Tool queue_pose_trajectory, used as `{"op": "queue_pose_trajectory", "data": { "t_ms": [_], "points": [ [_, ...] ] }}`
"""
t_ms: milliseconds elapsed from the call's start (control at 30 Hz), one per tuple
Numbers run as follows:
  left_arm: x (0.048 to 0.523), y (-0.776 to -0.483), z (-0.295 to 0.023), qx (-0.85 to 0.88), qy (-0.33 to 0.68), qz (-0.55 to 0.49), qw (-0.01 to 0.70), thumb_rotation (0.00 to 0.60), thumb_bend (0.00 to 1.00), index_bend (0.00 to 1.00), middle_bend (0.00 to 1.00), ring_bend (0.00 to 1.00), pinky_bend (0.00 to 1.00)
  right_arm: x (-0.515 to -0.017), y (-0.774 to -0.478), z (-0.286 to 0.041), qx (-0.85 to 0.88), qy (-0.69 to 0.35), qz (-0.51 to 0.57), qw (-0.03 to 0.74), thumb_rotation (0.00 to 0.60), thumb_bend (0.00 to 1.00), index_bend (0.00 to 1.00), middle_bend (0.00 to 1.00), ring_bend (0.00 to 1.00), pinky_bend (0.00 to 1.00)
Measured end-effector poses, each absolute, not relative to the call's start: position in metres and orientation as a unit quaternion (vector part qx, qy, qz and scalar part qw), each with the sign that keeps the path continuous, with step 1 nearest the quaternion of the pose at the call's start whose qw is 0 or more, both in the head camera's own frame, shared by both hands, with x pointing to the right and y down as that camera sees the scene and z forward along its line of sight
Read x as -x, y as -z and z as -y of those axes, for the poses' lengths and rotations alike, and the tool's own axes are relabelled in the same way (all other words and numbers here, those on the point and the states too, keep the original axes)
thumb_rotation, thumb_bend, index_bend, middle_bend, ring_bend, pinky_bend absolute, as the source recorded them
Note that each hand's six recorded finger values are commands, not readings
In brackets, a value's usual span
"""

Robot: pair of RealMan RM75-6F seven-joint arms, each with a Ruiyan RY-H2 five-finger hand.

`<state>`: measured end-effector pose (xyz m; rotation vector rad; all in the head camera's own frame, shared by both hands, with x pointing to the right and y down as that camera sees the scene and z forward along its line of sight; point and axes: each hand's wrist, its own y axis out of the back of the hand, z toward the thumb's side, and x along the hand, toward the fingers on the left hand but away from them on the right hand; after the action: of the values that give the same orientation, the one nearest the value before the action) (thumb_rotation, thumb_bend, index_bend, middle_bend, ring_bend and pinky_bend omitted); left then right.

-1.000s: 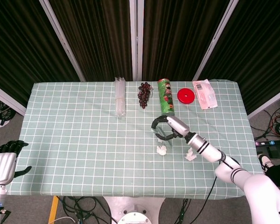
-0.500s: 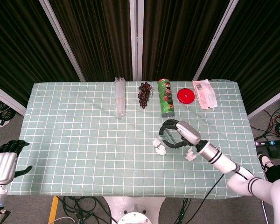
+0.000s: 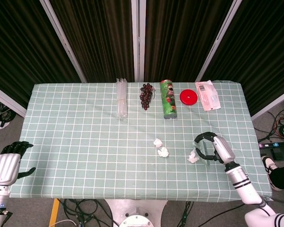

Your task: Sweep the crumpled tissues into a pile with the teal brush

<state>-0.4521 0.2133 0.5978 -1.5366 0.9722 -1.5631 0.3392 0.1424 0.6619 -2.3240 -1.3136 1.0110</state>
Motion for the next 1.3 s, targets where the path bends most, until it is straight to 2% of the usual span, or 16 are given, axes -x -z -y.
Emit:
{"op": "queue_pose_trajectory", "data": {
  "t_ms": [333, 767, 1067, 1300],
  "points": [
    [0.458, -0.599, -0.219, 0.598, 0.607, -0.385, 0.355, 0.6, 0.0, 0.28, 0.23, 0.19, 0.25, -0.301, -0.691, -0.163, 0.797, -0.325, 0.491, 0.135, 0.6, 0.47, 0.79, 0.67, 0.37, 0.19],
    [0.464, -0.601, -0.223, 0.599, 0.606, -0.395, 0.343, 0.6, 0.0, 0.28, 0.23, 0.19, 0.25, -0.218, -0.719, -0.157, 0.809, -0.277, 0.499, 0.139, 0.6, 0.47, 0.79, 0.67, 0.37, 0.19],
    [0.464, -0.602, -0.223, 0.6, 0.605, -0.394, 0.344, 0.6, 0.0, 0.28, 0.23, 0.19, 0.25, -0.164, -0.724, -0.142, 0.835, -0.252, 0.473, 0.127, 0.6, 0.47, 0.79, 0.67, 0.38, 0.19],
    [0.462, -0.599, -0.221, 0.601, 0.601, -0.394, 0.35, 0.6, 0.0, 0.28, 0.23, 0.19, 0.25, -0.167, -0.709, -0.132, 0.845, -0.245, 0.457, 0.131, 0.6, 0.47, 0.79, 0.67, 0.38, 0.19]
  ]
}}
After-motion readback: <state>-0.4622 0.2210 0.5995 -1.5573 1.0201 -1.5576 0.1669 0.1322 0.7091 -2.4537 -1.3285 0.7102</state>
